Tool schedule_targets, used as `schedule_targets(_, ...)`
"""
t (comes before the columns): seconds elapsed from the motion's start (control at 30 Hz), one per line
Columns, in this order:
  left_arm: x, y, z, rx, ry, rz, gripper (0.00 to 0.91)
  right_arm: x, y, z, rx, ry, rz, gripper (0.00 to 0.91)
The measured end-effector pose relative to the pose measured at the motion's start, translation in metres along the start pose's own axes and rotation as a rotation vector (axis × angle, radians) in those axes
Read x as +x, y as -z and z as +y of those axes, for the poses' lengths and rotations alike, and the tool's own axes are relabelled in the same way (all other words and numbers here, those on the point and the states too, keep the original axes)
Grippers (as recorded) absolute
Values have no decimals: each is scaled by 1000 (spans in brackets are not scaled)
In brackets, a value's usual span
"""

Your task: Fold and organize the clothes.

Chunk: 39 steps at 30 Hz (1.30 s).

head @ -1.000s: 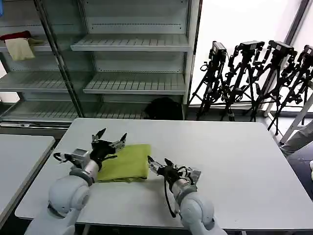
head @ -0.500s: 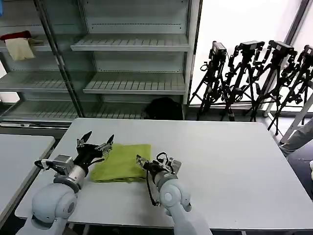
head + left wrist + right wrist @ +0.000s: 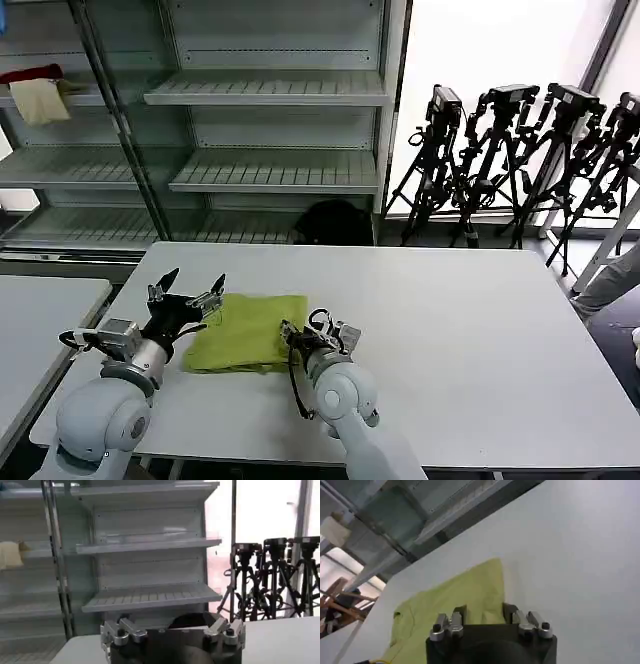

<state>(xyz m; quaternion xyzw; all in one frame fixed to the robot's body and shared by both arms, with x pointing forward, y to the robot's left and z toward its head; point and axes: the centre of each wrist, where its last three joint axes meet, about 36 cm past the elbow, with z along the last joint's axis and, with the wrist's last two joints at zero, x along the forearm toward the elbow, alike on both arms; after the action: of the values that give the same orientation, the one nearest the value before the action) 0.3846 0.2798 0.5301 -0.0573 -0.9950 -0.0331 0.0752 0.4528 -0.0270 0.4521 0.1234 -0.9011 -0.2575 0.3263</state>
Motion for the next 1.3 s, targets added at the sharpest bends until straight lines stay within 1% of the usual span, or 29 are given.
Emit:
schedule_targets(0.2,0,1,-2,-1,1,-4,907,2,-1,2,-5,0,7,0)
schedule_targets(0.4,1,-1,-4,-2,1,-1,907,6,0,1,-7,-5,-3,0)
schedule_targets(0.63,2,-3,-5,-2,2,3,907,17,8,-2,-26,-1,-35,0)
schedule_targets(0.87,2,-3,-8,-3,-2,1,907,35,19,-10,-72,26,-77,0)
schedule_targets(0.97,1,-4,-10,-4,-5,2,907,45,22,-27,-72,14,-95,0)
schedule_targets(1.13,0,-5,-13,-3,-8,5,907,63,27,-65,-38,-35,-122,0)
schedule_targets(1.3,-1,-8,-13,-2,-5,13,907,78,31,-97,-9,-76,-133,0)
